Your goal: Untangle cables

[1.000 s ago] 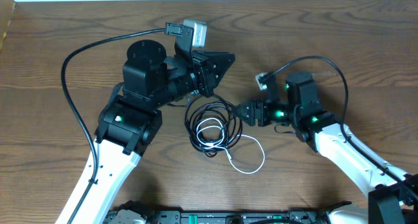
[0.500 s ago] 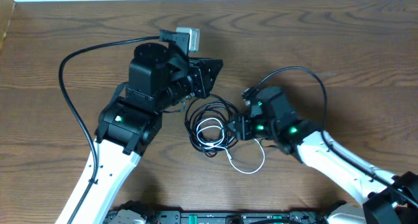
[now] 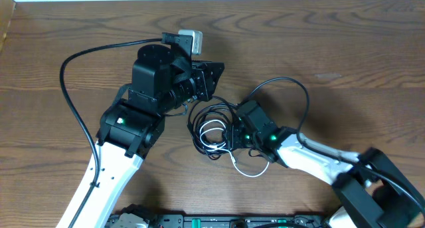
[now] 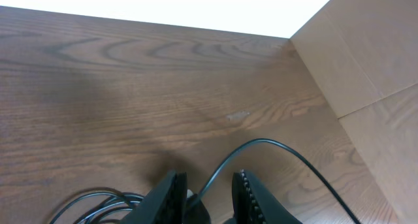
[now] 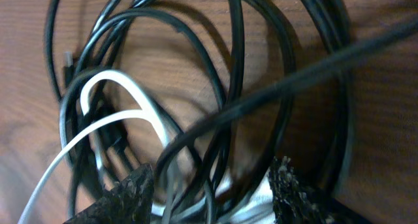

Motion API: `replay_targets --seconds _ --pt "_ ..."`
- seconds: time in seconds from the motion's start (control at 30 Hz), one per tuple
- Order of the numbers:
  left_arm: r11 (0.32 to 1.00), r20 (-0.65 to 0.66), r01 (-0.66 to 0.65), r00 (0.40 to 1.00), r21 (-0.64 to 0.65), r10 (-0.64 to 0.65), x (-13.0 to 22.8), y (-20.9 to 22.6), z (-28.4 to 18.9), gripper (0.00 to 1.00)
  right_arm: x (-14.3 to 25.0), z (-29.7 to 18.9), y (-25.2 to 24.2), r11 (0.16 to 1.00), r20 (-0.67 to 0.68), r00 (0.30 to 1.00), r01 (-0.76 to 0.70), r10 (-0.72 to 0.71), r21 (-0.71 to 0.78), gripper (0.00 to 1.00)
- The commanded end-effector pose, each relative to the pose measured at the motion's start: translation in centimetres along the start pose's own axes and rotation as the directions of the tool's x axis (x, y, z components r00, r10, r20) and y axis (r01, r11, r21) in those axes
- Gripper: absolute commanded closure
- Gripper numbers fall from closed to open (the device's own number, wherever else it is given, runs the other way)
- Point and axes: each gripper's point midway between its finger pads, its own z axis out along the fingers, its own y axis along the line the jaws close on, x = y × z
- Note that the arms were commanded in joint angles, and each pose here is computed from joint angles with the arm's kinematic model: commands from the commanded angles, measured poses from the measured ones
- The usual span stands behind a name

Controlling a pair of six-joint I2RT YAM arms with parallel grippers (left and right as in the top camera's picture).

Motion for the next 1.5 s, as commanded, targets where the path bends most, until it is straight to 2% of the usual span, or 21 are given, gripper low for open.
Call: replay_targets --seconds 0.0,0.07,0.13,0.27,0.4,0.57,0.67,0.83,0.93,1.13,1.33,1.47 --pt "1.0 0.001 -0.016 1.0 -0.011 0.016 0.0 0.2 0.0 0.72 0.7 1.1 -0.8 0.999 -0.021 0.999 -0.029 0.03 0.025 0.52" --pt "1.0 0.001 -0.016 1.0 -0.011 0.016 0.0 0.2 0.0 0.72 0.9 1.3 -0.2 1.0 -0.034 0.999 -0.027 0.027 -0.008 0.66" --pt "1.0 0.0 -0.016 1.0 -0.011 0.016 0.0 0.2 0.0 0.72 0.7 1.3 0.6 0.999 -0.033 0.999 -0.023 0.021 -0.044 0.99" --pt "1.0 -0.018 -0.01 1.0 -0.02 0.01 0.5 0.4 0.0 0.71 -1.4 0.5 2.6 0.992 0.04 0.999 -0.002 0.008 -0.127 0.99" --pt "0.999 -0.055 -0.037 0.998 -0.035 0.035 1.4 0.8 0.0 0.71 -5.4 -2.5 3.2 0.984 0.147 0.988 -0.02 0.046 -0.175 0.99" --pt "0.998 -0.079 -0.033 0.996 -0.048 0.03 2.0 1.2 0.0 0.66 -9.7 -7.8 0.5 0.982 0.251 0.959 -0.094 0.134 -0.164 0.99" --pt "0.998 -0.101 -0.027 0.995 -0.053 0.021 2.8 1.6 0.3 0.64 -11.3 -11.4 -0.8 0.98 0.3 0.943 -0.089 0.141 -0.18 0.99" --pt "1.0 -0.211 0.013 0.977 0.001 -0.013 5.9 1.8 1.9 0.62 -12.1 -15.0 -2.2 0.977 0.348 0.924 -0.096 0.159 -0.189 0.99" --pt "0.997 -0.277 0.044 0.961 0.065 -0.024 8.0 1.8 3.7 0.57 -12.2 -15.6 -2.2 0.978 0.358 0.921 -0.092 0.155 -0.188 0.99" --pt "0.971 -0.383 0.123 0.923 0.204 -0.036 10.5 1.2 7.1 0.55 -12.2 -15.6 -2.2 0.978 0.359 0.92 -0.093 0.157 -0.189 0.99" --pt "0.97 -0.454 0.146 0.89 0.196 -0.042 12.9 2.6 9.3 0.55 -12.1 -15.7 -1.8 0.973 0.346 0.925 -0.084 0.156 -0.215 0.99" --pt "0.971 -0.456 0.133 0.89 0.201 -0.027 13.2 3.1 10.1 0.55 -11.8 -15.8 -1.2 0.967 0.327 0.933 -0.071 0.151 -0.246 0.99"
